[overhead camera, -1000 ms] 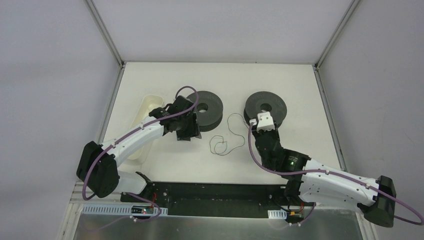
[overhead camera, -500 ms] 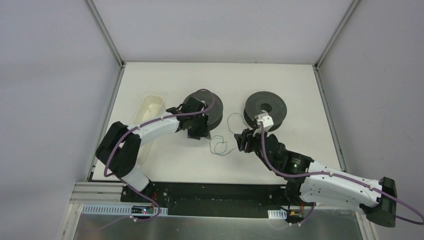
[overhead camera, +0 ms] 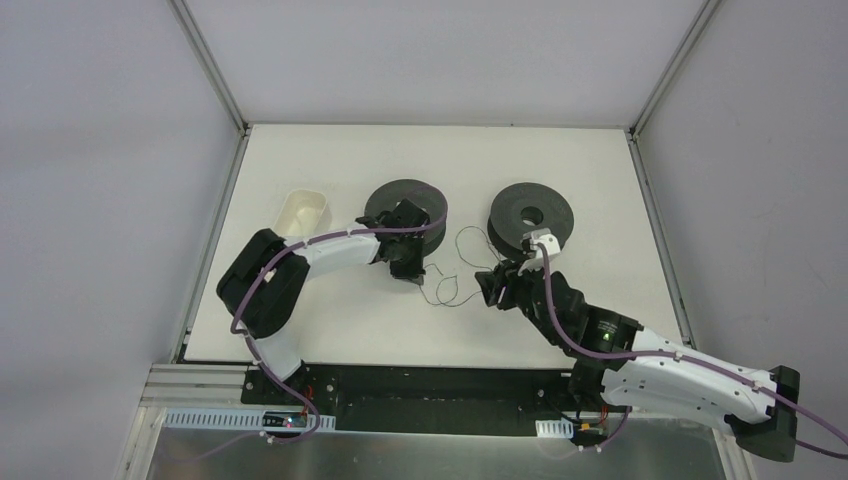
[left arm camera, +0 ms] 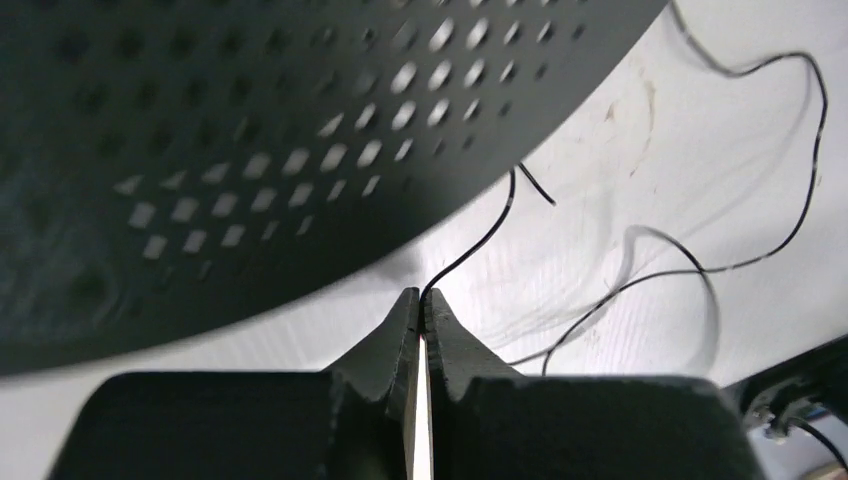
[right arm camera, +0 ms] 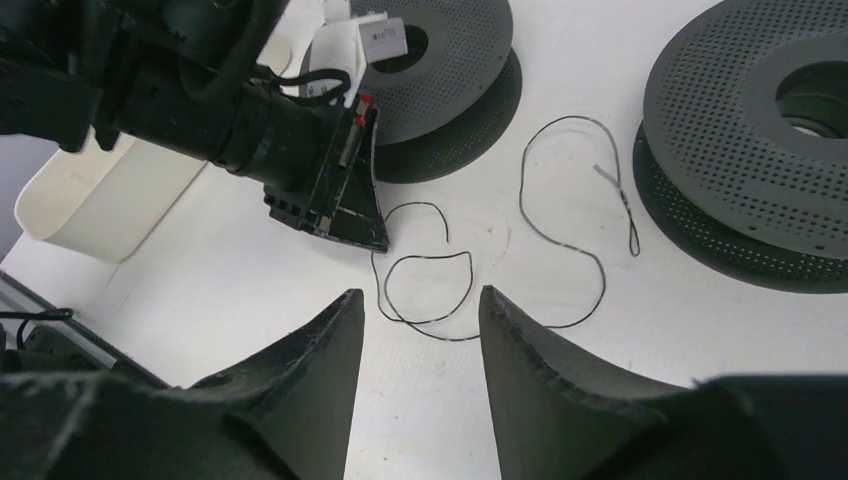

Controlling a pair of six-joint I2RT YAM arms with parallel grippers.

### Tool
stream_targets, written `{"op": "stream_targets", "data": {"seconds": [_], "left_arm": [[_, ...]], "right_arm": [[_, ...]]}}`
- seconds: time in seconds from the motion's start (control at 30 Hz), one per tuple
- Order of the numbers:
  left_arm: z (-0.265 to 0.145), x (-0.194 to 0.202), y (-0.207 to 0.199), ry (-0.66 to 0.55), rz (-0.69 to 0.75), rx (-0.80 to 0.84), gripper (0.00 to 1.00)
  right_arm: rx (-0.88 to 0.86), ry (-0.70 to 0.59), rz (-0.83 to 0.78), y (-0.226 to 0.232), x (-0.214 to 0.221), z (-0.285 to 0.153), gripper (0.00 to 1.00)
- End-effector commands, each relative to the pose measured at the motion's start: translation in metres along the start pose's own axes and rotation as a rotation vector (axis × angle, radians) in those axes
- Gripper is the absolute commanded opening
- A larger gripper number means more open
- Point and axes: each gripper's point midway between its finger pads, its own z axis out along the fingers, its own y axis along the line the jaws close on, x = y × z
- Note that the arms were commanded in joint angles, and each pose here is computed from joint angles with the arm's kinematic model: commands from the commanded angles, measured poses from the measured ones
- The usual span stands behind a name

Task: Wrap the cables

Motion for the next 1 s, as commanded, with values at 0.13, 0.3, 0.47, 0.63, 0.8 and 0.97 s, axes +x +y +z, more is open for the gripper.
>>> {"op": "stream_targets", "data": {"seconds": [0.13, 0.3, 0.47, 0.63, 0.8, 0.97], "left_arm": [[-0.093, -0.005, -0.029, -0.091, -0.302, 0.085, 0.0], [-0.128, -0.006, -0.027, -0.178, -0.475, 0.121, 0.0], [-0.152, -0.008, -0.04, -0.182, -0.561, 0.196, 0.0], [-0.164, -0.008, -0.052, -0.162, -0.594, 0.25, 0.0], [-0.174, -0.009, -0.054, -0.177, -0.593, 0.268, 0.0], [-0.188, -0.011, -0.053, -0.213, -0.584, 0.289, 0.0]], "right_arm": [[-0.294, -0.005, -0.099, 0.065, -0.014, 0.003, 0.47], [-0.471, -0.009, -0.25, 0.107, -0.005, 0.016, 0.46], [-0.516, -0.109, -0.435, 0.129, 0.0, 0.031, 0.58], [-0.462, -0.159, -0.631, 0.133, 0.001, 0.051, 0.63], [-0.364, -0.125, -0.785, 0.117, 0.019, 0.071, 0.53], [-0.244, -0.146, -0.79, 0.096, 0.012, 0.074, 0.02]]}}
